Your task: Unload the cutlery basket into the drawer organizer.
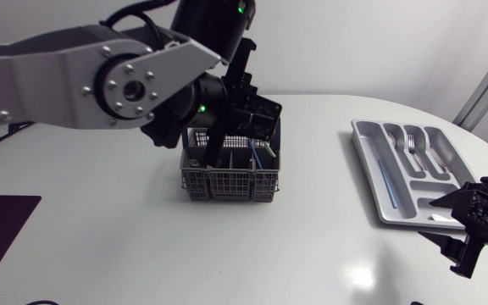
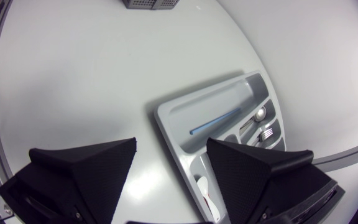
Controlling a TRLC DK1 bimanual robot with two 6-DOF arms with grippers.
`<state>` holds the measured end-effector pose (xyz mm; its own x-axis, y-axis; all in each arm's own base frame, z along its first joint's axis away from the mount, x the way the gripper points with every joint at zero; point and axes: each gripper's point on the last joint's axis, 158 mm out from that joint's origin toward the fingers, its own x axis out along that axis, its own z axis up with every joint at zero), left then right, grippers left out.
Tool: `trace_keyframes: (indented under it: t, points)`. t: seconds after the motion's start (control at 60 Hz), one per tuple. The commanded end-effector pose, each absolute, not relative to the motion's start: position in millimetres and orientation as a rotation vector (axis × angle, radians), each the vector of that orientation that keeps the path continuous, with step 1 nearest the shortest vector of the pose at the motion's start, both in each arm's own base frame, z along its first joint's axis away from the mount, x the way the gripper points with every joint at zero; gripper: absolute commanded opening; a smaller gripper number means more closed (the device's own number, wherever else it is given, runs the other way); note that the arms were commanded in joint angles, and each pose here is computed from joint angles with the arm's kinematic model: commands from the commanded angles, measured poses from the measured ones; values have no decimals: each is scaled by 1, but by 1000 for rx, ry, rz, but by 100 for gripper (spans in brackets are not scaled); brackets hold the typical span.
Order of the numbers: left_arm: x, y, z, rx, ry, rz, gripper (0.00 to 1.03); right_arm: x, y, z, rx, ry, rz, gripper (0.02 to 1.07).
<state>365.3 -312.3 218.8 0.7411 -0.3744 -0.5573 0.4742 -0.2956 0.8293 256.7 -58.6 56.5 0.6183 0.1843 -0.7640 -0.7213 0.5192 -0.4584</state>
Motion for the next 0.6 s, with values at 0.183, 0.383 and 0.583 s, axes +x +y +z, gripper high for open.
trace_keyframes:
  t: [0.183,0.383,0.583]
  points:
    - [328,-323,259,1416,141,-862,3,265,-9,104,-752,591,586,87]
    - [313,-340,238,1194,297,-923,3,261,44,126,-643,523,642,87]
    - [305,-354,198,1027,483,-955,3,258,90,131,-608,496,676,86]
